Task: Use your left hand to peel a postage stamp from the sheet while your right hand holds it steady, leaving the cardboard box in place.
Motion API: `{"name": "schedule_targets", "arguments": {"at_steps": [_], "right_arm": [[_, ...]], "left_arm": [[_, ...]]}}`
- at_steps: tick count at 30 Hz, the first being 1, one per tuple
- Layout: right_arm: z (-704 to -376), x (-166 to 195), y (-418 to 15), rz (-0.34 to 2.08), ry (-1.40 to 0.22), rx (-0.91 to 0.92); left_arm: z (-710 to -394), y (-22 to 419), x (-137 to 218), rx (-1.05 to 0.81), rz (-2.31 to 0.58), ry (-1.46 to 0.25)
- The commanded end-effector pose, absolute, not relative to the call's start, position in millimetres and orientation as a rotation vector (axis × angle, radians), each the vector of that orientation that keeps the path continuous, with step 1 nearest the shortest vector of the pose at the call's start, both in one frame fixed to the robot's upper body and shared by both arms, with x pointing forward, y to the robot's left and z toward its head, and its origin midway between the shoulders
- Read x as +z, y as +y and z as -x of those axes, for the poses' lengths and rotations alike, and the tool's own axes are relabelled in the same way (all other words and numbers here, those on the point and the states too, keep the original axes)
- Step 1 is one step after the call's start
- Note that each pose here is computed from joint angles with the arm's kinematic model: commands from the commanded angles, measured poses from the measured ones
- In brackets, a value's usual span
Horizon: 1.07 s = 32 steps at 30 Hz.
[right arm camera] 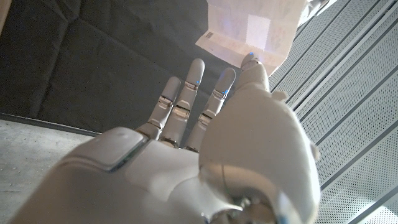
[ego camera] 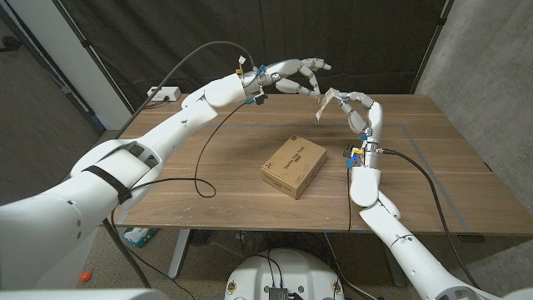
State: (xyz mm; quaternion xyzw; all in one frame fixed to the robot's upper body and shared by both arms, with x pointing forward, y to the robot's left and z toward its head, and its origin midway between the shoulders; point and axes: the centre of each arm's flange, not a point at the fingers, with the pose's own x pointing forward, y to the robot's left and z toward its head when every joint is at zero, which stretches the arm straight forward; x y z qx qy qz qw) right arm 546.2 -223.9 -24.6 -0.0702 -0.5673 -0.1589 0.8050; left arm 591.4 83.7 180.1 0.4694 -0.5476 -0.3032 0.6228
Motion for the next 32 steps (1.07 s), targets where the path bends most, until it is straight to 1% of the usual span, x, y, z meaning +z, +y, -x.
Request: {"name": "schedule_targets", "arguments": {"at_steps": [1, 6, 13, 24, 32], "right_arm": [[-550, -26, -218, 0.146, -1.198, -0.339], [-550, -27, -218, 0.148, -1.183, -0.347], [-548, -25, -221, 0.166, -1.168, -0.377], [-539, -22, -217, 0.207, -1.179, -0.41], [-542, -18, -202, 0.202, -1.19, -0.354]], "left_arm": [[-570, 118, 170, -0.582, -0.997, -1.284], [-568, 136, 161, -0.515, -0.948, -1.268], [-573, 170, 141, -0.376, -0.861, -1.217], [-572, 208, 125, -0.217, -0.775, -1.185], [-572, 229, 110, -0.167, -0.747, -1.114]]}}
